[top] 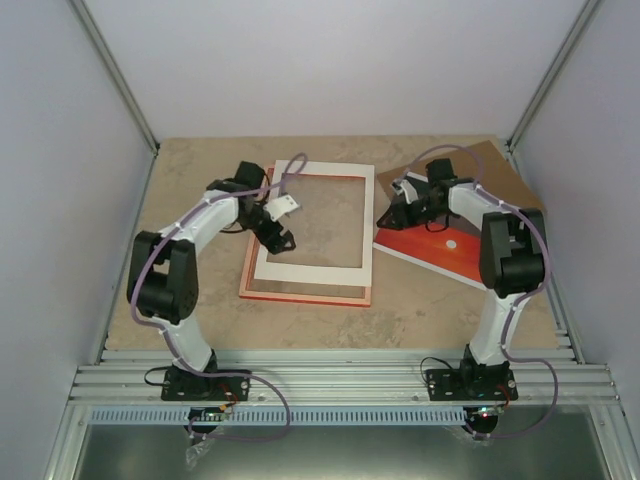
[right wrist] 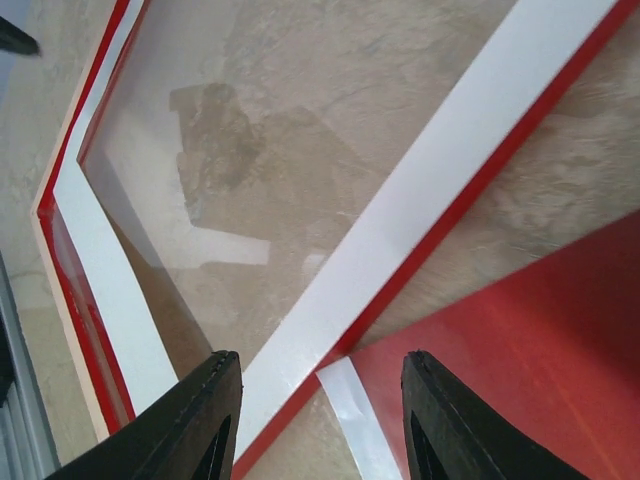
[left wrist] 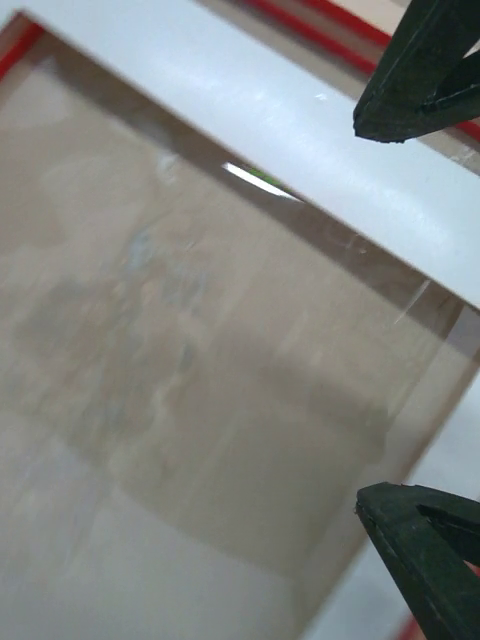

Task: Put the photo into the frame

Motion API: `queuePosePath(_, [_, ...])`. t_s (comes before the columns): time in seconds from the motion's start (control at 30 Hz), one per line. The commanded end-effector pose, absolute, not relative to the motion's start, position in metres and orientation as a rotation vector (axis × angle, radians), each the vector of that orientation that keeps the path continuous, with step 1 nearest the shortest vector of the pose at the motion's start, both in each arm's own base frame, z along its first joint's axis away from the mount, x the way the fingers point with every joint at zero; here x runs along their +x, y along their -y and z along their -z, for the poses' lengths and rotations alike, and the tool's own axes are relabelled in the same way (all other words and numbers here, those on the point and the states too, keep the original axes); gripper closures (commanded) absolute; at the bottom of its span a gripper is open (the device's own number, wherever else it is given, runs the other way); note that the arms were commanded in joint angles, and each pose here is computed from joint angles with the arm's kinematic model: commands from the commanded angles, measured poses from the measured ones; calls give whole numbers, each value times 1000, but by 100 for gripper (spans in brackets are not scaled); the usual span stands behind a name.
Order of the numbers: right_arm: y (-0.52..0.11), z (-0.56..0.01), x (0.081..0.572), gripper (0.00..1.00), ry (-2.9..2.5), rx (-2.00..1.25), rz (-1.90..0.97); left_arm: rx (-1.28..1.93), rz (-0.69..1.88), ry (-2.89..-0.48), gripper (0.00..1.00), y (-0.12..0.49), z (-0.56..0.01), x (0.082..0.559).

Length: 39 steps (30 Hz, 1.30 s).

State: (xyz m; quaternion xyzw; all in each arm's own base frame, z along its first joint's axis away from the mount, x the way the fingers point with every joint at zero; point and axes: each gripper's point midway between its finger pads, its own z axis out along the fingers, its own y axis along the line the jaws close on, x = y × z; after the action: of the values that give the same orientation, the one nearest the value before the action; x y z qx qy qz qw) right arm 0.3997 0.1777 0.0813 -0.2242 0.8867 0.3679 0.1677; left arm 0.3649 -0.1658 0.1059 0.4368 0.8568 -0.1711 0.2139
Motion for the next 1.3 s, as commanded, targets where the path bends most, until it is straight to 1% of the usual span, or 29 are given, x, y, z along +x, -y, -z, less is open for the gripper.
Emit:
queuePosePath(0.0, [-185,-82,406,54,-2508,-634,-1077,1515,550,-2341,3,178,-89,332])
queuePosePath(0.07, [-185,-80,405,54,-2512,-637,-1074,1582,494,-2324,2,179,-81,331])
queuePosePath(0.13, [-185,-79,403,54,-2516,-633,-1082,1623,441,-2348,2,177,-69,331])
queuePosePath(0.3, [-184,-79,401,54,-2518,-636,-1077,1619,481,-2447,9,178,-53,330])
queuePosePath(0.47, [-183,-80,401,53,-2515,-637,-1069,1672,472,-2501,9,166,-44,311])
queuePosePath(0.7, [-181,-81,403,53,-2513,-632,-1066,1733,486,-2530,10,153,-44,280])
queuePosePath(0.9, [-180,-79,404,53,-2520,-625,-1069,1764,441,-2553,11,138,-41,257])
queuePosePath(1.27, [-180,-78,402,53,-2521,-632,-1070,1762,351,-2583,14,120,-39,243])
